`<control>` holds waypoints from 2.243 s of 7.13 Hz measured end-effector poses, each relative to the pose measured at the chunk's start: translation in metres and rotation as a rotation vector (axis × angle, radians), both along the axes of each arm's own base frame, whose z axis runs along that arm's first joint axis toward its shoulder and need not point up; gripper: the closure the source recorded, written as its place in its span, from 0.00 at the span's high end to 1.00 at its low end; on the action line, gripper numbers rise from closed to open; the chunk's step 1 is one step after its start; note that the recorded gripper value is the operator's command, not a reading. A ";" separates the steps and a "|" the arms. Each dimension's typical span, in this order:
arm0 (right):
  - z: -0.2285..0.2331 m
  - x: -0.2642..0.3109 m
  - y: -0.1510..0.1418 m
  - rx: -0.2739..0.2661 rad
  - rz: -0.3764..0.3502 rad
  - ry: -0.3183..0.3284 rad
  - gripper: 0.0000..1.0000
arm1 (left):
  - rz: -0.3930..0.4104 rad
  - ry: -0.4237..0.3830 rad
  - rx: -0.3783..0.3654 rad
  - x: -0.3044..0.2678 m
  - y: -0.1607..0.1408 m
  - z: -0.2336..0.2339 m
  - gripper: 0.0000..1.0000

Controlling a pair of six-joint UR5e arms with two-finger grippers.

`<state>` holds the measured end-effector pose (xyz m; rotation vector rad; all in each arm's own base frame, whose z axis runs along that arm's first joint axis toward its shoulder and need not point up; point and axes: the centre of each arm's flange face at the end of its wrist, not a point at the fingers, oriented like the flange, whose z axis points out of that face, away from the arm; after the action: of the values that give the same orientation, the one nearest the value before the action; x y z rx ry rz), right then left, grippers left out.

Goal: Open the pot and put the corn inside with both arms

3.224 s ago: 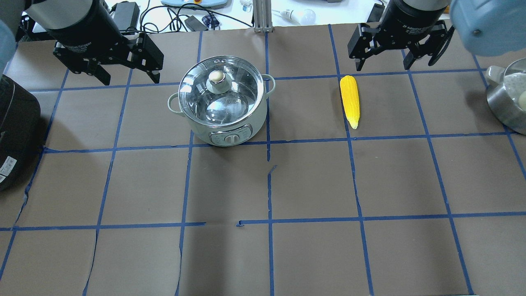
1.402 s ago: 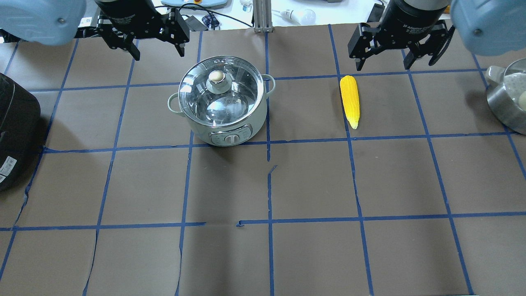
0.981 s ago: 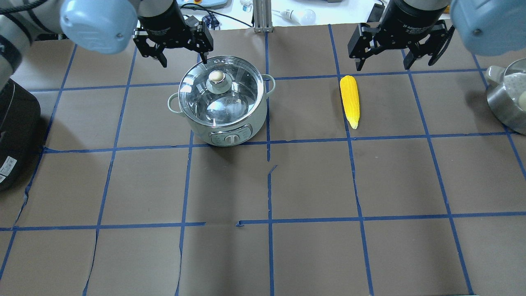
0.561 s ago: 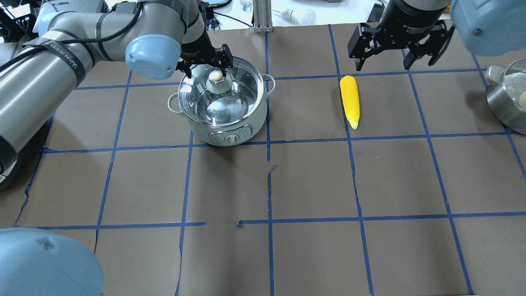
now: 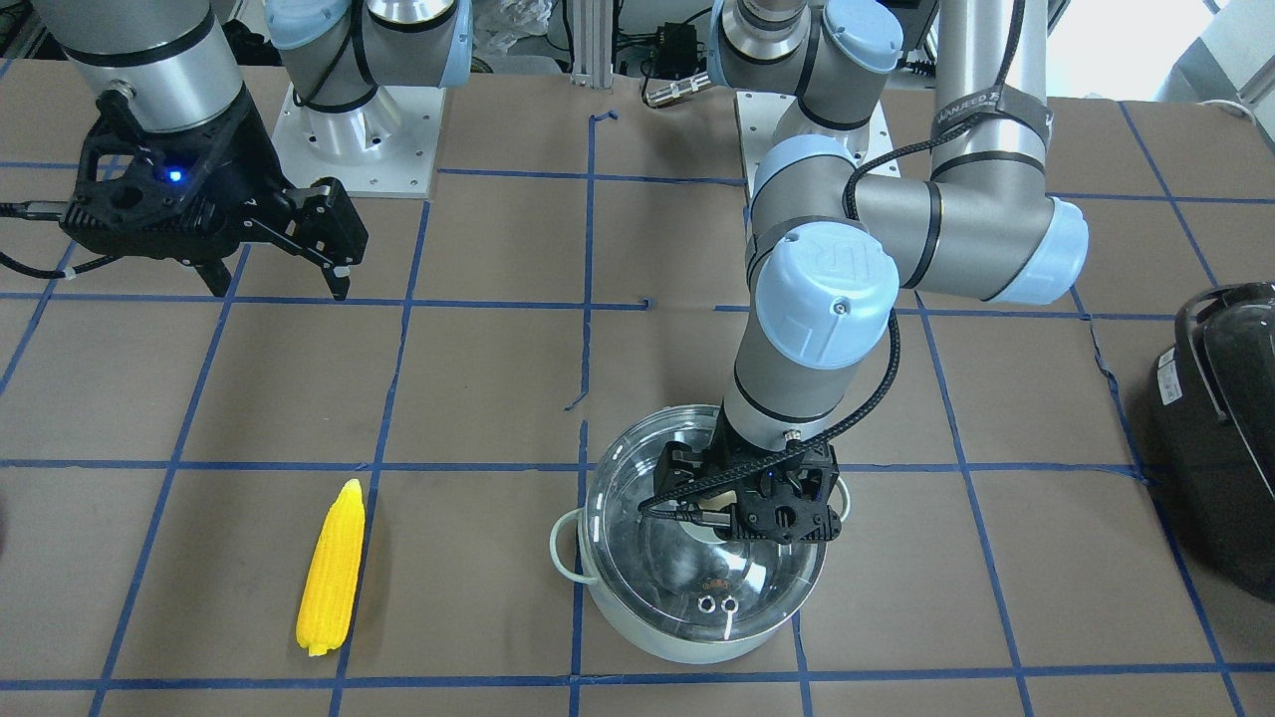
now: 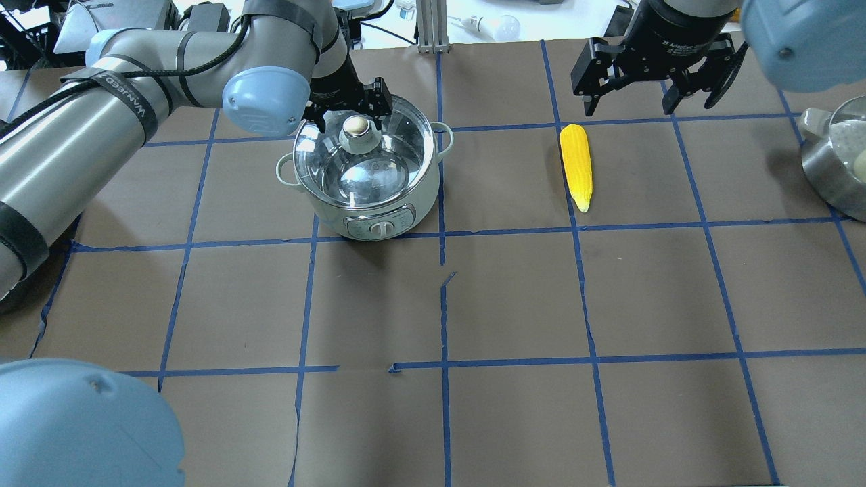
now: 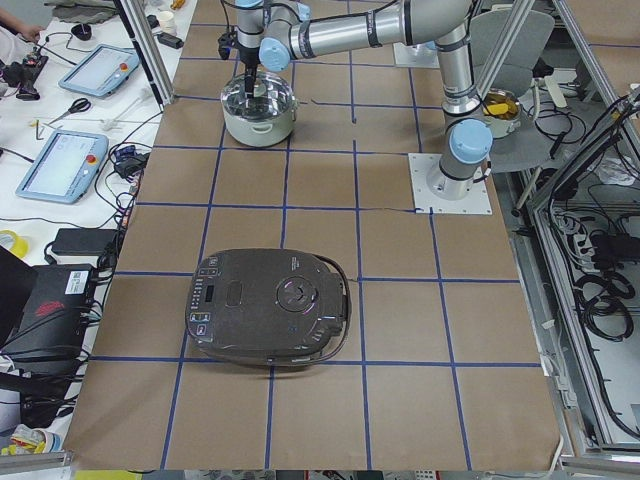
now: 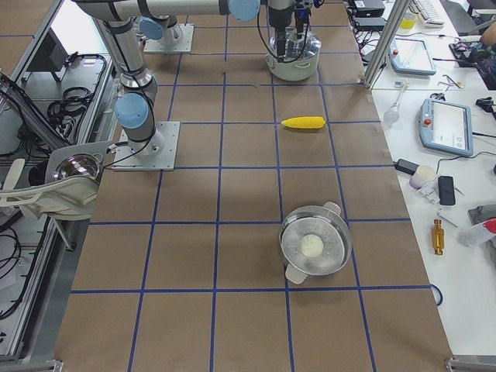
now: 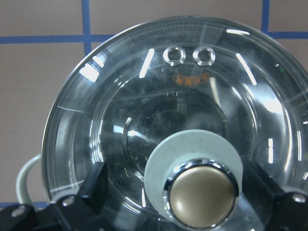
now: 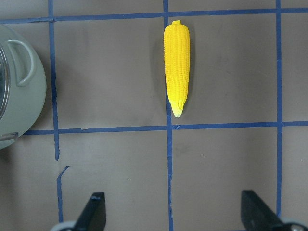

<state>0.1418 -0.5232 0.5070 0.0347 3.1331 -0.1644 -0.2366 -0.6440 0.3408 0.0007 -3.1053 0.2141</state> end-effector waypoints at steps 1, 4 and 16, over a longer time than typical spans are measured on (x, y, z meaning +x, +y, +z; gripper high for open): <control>0.000 0.000 0.000 -0.001 0.000 0.000 1.00 | -0.001 0.000 0.001 -0.002 0.001 0.000 0.91; 0.000 0.001 0.000 -0.001 0.002 -0.001 1.00 | -0.002 -0.001 0.007 -0.003 0.002 -0.003 0.52; 0.002 0.000 -0.001 -0.002 0.001 0.005 1.00 | -0.079 -0.051 0.054 0.146 0.002 0.069 0.16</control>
<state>0.1414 -0.5239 0.5091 0.0335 3.1376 -0.1672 -0.0904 -0.6422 0.4094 -0.1275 -3.1528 0.1306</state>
